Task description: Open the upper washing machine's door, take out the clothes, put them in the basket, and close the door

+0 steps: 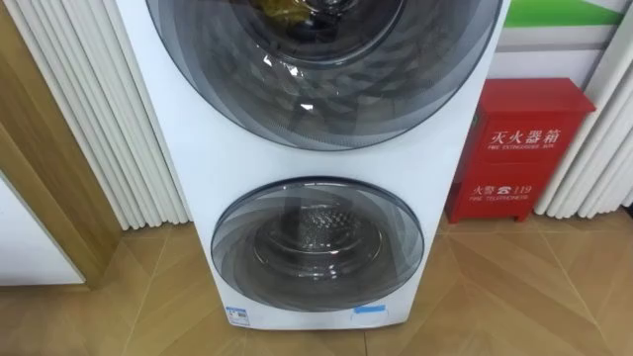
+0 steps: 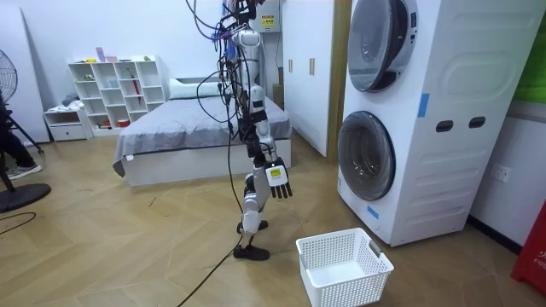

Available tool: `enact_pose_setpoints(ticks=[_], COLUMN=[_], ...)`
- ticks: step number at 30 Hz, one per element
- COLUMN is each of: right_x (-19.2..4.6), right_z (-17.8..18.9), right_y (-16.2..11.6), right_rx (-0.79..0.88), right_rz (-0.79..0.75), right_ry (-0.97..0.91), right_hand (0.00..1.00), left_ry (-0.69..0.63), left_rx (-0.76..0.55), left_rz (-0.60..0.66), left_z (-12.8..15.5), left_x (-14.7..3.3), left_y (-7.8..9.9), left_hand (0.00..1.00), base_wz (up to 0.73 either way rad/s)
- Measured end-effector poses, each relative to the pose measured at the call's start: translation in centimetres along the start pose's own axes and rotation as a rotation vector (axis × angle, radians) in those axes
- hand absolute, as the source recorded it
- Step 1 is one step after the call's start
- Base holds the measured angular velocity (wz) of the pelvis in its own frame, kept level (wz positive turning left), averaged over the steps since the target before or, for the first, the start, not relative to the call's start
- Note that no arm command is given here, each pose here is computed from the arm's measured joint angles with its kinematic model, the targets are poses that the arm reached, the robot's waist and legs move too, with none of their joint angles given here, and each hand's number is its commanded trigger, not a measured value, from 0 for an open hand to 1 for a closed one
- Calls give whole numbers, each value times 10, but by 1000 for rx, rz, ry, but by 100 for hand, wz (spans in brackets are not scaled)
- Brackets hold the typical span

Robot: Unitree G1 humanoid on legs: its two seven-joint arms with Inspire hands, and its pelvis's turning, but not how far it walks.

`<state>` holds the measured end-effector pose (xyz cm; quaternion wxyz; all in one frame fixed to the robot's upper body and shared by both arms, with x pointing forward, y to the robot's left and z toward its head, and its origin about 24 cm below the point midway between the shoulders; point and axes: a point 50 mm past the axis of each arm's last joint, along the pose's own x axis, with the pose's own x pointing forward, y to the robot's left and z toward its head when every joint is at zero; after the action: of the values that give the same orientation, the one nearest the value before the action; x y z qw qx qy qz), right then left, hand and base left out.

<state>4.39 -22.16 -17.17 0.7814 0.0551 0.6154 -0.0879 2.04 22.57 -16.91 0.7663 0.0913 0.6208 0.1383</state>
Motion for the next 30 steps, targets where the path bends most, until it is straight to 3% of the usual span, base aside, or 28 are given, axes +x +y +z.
enact_pose_setpoints(ticks=[21,23,30], right_x=[1,0,-21], right_z=[14,27,146], right_y=[0,0,-1], right_rx=[63,90,178], right_rz=[4,5,40], right_ry=[-34,-89,-490], right_hand=[0,0,0], left_ry=[-5,-4,-19], left_rx=[0,3,-22], left_rz=[-73,-79,-49], left_z=[2,2,3], left_x=[0,1,2], left_y=[0,1,14], left_hand=[0,0,0], base_wz=[0,0,1])
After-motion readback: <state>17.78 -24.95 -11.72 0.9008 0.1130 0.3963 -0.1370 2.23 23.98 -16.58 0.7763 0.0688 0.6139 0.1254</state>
